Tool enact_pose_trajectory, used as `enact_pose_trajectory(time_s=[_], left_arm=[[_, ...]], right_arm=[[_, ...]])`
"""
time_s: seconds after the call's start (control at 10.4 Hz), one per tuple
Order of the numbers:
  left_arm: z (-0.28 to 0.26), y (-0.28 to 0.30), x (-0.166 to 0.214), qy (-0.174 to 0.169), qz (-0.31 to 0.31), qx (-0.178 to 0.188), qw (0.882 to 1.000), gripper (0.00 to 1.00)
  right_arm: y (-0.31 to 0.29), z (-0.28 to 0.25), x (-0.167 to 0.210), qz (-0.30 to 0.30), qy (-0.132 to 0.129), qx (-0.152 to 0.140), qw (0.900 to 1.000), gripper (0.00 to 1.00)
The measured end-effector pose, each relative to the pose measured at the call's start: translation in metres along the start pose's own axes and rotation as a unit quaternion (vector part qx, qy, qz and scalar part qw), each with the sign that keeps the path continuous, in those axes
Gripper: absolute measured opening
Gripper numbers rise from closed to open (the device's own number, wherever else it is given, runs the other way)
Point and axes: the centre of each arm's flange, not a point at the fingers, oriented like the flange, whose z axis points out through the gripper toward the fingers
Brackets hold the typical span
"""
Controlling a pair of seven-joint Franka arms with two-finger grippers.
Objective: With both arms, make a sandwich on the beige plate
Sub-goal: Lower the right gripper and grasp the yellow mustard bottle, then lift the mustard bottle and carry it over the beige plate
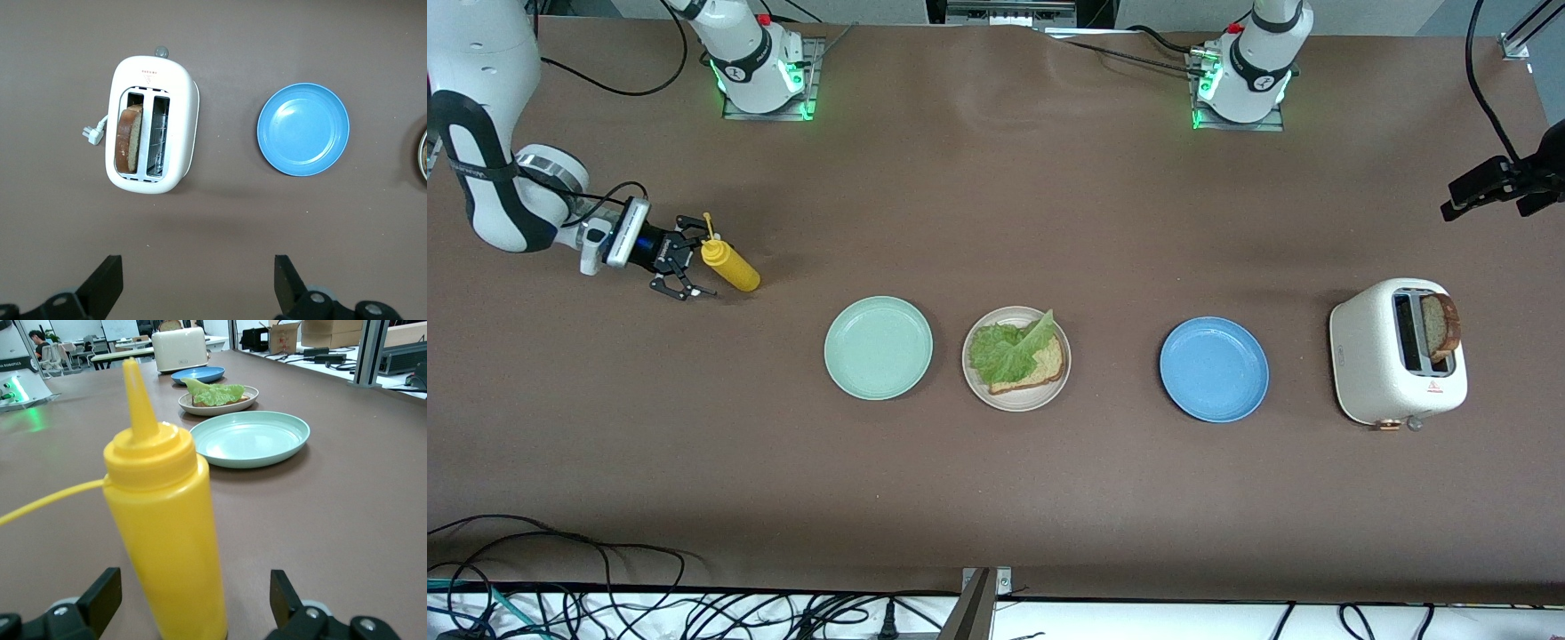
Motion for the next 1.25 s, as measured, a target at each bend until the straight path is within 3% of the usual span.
enact_pose_trajectory(time_s=[0.19,0.39,0.48,0.68,0.77,1.06,1.25], left_arm=[[0.001,0.000,0.000,-0.001,0.000,0.000,1.000,1.00],[0.001,0.000,0.000,-0.001,0.000,0.000,1.000,1.00],[0.001,0.000,0.000,-0.001,0.000,0.000,1.000,1.00],[0.001,0.000,0.000,-0.001,0.000,0.000,1.000,1.00],[0.001,0.001,0.000,-0.001,0.001,0.000,1.000,1.00],[0.001,0.010,0.001,-0.001,0.009,0.001,1.000,1.00],[0.001,0.011,0.001,-0.001,0.010,0.001,1.000,1.00]], right_arm=[[0.001,0.013,0.003,0.000,0.011,0.001,1.000,0.97],[0.001,0.023,0.004,0.002,0.019,0.000,1.000,0.74],[0.002,0.027,0.005,0.002,0.022,-0.001,1.000,0.71],[0.005,0.033,0.008,0.001,0.026,-0.004,1.000,0.38],[0.010,0.033,0.011,-0.001,0.023,-0.006,1.000,0.32],[0.052,0.039,0.046,-0.020,-0.021,-0.004,1.000,0.24],[0.080,0.049,0.091,-0.028,-0.075,0.007,0.997,0.23]])
